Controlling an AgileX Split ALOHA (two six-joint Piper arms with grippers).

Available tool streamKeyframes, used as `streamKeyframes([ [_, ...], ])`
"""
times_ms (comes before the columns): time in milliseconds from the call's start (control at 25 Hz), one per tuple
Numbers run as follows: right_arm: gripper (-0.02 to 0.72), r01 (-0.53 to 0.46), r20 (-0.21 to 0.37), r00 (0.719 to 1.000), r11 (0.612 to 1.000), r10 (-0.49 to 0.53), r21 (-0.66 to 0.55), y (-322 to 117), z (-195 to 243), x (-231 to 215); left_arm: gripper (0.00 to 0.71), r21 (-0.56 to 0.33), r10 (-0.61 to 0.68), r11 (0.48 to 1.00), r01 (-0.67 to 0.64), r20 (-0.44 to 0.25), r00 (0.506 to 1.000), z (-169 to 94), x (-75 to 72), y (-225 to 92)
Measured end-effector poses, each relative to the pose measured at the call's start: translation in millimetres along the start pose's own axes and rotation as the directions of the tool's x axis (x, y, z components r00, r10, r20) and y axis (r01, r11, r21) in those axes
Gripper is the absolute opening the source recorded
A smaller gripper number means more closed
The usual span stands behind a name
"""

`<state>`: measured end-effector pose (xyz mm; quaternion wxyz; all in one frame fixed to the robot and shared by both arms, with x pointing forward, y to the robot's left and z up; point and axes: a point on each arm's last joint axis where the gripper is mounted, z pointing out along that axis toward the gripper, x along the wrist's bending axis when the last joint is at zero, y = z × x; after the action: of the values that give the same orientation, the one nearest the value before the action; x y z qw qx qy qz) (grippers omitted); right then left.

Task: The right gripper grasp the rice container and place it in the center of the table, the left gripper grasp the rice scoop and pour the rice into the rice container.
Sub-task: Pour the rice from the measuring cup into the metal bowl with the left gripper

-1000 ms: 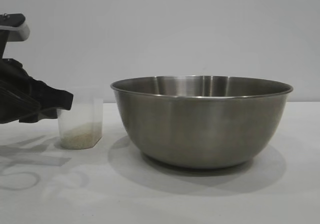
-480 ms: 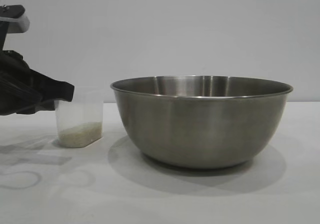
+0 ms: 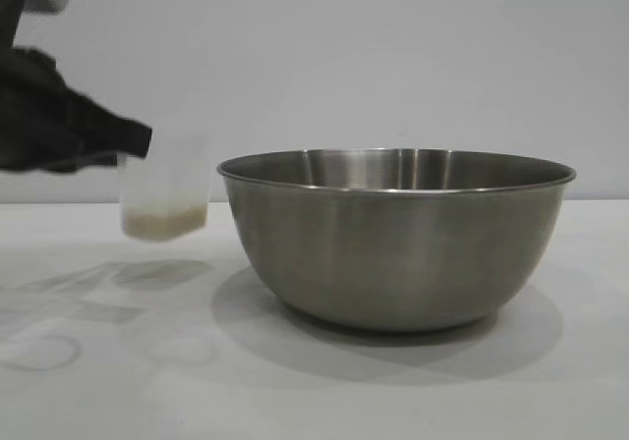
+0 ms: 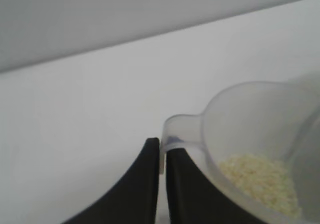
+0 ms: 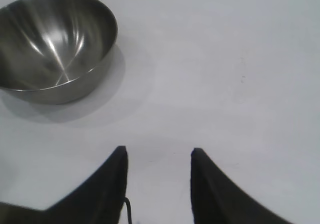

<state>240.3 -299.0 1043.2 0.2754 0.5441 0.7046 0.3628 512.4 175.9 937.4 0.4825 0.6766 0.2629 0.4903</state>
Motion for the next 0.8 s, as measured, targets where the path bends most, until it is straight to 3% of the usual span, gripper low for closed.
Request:
streamKeyframes([
  [240, 0.286, 0.000, 0.000, 1.000, 1.000, 0.000, 0.000, 0.0, 0.0, 0.0, 0.000, -0.151, 0.226, 0.965, -0.216, 0.053, 0.973, 17.3, -3.1, 24.2],
  [360, 0.286, 0.000, 0.000, 1.000, 1.000, 0.000, 0.000, 0.0, 0.0, 0.0, 0.000, -0.230, 0.353, 0.914, -0.333, 0.053, 0.934, 24.9, -4.7, 36.1],
  [600, 0.286, 0.000, 0.000, 1.000, 1.000, 0.000, 0.000, 0.0, 0.0, 0.0, 0.000, -0.423, 0.625, 0.717, -0.554, 0.040, 0.779, 33.4, -15.1, 57.5],
  [800, 0.286, 0.000, 0.000, 1.000, 1.000, 0.000, 0.000, 0.0, 0.0, 0.0, 0.000, -0.532, 0.820, 0.490, -0.691, 0.011, 0.573, 37.0, -25.5, 64.5],
])
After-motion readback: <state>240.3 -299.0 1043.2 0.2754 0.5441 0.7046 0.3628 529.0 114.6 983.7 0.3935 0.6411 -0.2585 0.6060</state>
